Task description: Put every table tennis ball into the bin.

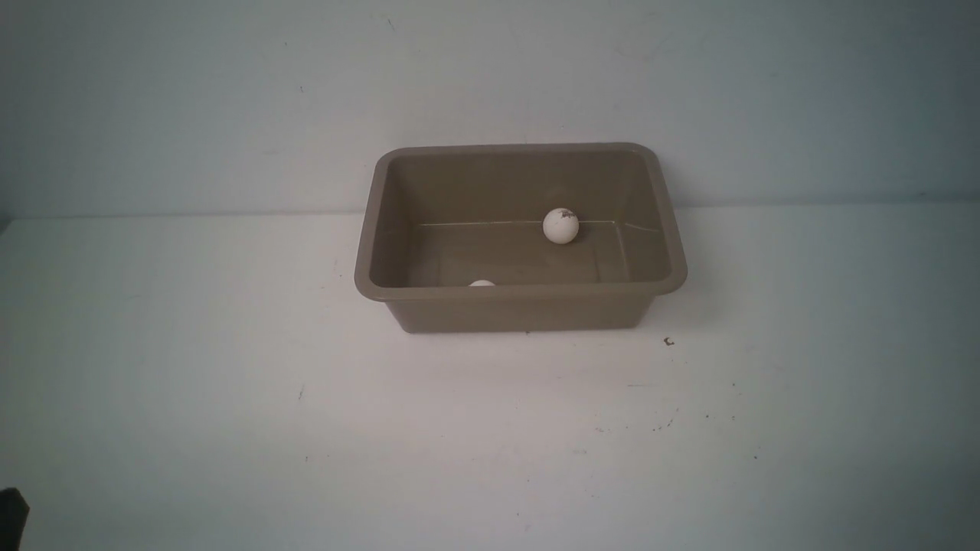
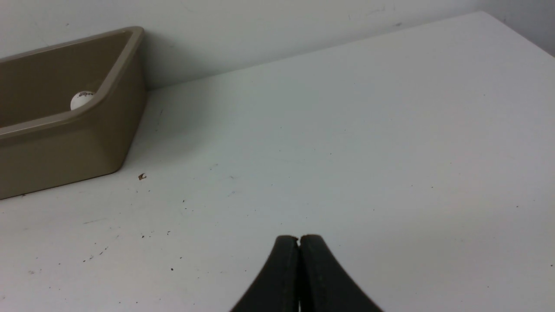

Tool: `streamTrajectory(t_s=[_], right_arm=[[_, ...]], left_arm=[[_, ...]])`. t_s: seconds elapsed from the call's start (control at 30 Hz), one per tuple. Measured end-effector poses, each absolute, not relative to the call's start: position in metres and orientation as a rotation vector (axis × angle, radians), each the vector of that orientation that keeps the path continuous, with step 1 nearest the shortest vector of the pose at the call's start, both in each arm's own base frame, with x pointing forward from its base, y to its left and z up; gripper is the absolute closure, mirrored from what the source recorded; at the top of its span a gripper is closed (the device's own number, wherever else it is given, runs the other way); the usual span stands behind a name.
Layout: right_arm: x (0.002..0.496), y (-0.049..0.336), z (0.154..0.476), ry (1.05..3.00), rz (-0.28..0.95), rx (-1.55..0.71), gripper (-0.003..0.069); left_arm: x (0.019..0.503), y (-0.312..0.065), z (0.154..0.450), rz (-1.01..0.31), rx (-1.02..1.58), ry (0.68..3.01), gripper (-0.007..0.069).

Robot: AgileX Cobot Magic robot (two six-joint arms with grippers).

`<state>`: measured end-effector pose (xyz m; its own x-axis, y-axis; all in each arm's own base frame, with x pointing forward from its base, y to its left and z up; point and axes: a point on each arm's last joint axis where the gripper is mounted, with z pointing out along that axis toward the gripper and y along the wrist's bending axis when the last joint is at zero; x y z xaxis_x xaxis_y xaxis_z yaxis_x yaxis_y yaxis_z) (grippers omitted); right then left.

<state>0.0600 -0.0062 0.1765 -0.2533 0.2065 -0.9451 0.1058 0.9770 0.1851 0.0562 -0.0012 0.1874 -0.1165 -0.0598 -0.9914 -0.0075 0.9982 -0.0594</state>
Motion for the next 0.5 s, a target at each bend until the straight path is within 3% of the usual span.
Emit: streamTrajectory(t_s=[0.17, 0.5], right_arm=[[0.060, -0.006, 0.176, 1.830, 0.097, 0.229, 0.0675], [0.060, -0.006, 0.176, 1.830, 0.097, 0.229, 0.0675]], left_arm=[[0.053, -0.004, 0.172, -0.057, -0.025, 1.859, 0.0629], [0.053, -0.004, 0.171, -0.058, -0.024, 1.869, 0.0629]])
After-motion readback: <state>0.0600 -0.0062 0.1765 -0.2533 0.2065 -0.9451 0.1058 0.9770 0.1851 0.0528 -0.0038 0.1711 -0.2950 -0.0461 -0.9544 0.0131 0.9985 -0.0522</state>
